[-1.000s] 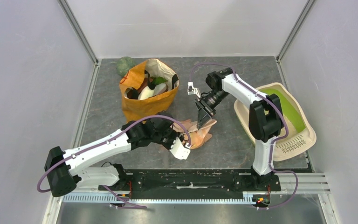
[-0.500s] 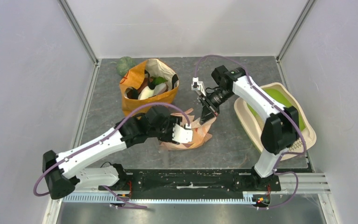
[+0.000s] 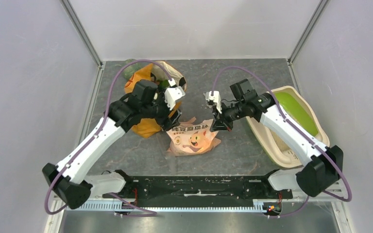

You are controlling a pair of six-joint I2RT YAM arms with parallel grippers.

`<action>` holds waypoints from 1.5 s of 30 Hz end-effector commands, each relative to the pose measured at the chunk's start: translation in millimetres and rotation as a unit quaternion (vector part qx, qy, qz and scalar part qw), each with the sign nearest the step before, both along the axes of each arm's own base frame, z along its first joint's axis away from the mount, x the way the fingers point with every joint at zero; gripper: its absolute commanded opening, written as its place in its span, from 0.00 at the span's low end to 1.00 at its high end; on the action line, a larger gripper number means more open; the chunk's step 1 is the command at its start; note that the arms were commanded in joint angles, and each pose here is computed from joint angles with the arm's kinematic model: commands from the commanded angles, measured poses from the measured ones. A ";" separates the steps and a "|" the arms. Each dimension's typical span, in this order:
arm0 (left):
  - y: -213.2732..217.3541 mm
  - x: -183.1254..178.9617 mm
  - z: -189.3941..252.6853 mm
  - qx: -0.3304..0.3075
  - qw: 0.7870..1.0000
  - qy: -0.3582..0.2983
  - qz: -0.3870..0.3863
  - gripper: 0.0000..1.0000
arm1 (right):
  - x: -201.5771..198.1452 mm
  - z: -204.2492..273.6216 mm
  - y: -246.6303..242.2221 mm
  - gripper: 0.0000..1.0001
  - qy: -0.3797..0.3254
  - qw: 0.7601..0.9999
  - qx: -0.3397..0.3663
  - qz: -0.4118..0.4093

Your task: Fill the litter box with clean litter

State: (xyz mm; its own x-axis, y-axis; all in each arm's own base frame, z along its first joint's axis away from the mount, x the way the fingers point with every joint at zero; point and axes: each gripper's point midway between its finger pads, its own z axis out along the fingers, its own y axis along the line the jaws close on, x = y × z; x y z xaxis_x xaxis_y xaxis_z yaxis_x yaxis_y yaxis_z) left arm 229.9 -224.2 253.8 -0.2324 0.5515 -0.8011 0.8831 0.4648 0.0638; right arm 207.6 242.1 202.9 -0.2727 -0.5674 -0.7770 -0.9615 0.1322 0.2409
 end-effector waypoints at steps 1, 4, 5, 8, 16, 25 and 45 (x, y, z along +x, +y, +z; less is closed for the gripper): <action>-8.4 -13.9 -0.8 -0.017 0.996 0.086 -0.008 0.77 | 14.8 12.0 5.0 0.00 -0.105 0.994 0.020 0.001; -8.7 -14.6 -1.0 -0.017 0.996 0.085 -0.015 0.77 | 21.4 9.5 5.8 0.03 -0.077 0.997 0.007 -0.029; -8.0 -16.0 -0.8 -0.018 0.996 0.083 -0.017 0.76 | 26.1 8.6 5.5 0.10 -0.049 0.997 0.005 -0.051; -4.4 -24.2 4.0 -0.034 0.997 0.074 -0.018 0.76 | 39.3 18.5 0.6 0.63 0.059 0.991 0.037 -0.114; 5.8 -27.6 21.9 -0.074 0.997 0.033 0.018 0.77 | 73.9 -13.5 -33.6 0.89 0.250 0.906 -0.012 -0.340; 12.0 -29.4 34.0 -0.103 0.994 0.019 0.045 0.77 | 68.2 -41.3 -60.2 0.95 0.340 0.826 -0.045 -0.447; 12.3 -25.1 37.0 -0.104 0.994 0.006 0.044 0.78 | 69.0 -11.7 -6.7 0.51 0.452 0.830 0.112 -0.306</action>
